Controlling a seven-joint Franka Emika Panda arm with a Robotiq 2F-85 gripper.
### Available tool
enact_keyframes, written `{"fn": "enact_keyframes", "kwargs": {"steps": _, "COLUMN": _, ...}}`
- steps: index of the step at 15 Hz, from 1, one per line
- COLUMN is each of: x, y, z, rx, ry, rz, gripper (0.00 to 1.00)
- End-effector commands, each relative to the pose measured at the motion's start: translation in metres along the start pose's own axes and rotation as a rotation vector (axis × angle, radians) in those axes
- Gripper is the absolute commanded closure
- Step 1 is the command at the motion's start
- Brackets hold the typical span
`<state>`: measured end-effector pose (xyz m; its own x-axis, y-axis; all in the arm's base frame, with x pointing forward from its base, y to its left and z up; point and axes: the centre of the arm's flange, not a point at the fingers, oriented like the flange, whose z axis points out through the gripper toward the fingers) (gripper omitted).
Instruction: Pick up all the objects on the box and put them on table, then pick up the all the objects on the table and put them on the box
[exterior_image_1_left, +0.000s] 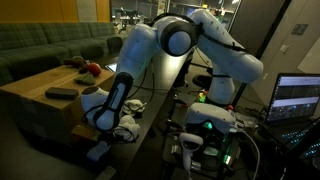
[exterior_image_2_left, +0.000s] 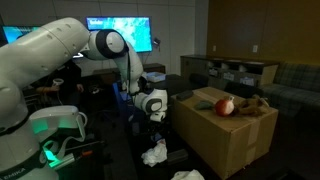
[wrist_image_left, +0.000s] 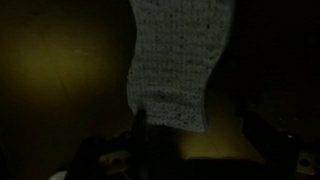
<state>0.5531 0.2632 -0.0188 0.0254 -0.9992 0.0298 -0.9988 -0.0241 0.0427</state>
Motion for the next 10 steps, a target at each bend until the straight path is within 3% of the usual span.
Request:
{"fn": "enact_keyframes", "kwargs": {"steps": 1, "x": -0.007, "y": -0.012, "z": -0.014, "rx": 0.009, "ry": 0.023, "rz": -0.035, "gripper": 0.00}}
{"fn": "enact_keyframes", "kwargs": {"steps": 10, "x": -0.044, "y": -0.003, "z": -0.030, "rx": -0.032, "ry": 0.026, "rz": -0.099, "gripper": 0.00}}
